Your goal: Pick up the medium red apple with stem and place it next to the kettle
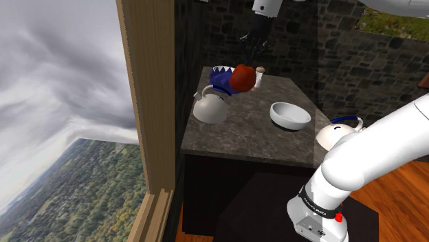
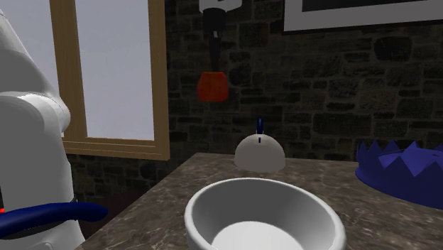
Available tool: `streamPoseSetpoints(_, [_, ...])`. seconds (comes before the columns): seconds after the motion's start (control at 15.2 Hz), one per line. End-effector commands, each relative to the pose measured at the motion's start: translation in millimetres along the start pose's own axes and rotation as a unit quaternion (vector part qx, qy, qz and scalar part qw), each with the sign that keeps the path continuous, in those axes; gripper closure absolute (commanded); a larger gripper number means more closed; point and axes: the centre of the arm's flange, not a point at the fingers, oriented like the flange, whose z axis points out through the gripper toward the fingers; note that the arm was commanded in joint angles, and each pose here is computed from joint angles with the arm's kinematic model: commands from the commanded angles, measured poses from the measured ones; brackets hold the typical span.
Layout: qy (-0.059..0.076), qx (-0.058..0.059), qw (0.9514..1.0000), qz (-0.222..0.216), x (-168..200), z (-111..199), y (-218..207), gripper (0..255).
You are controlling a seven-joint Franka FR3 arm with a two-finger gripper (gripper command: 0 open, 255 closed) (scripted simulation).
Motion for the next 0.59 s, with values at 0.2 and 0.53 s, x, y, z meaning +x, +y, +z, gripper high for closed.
streamPoseSetpoints(0.2, [0.000, 0.000, 1.0000, 0.000, -25, -9, 46, 255])
streamPoseSetpoints(0.53, [0.000, 0.000, 1.0000, 0.000, -56, -15, 104, 255])
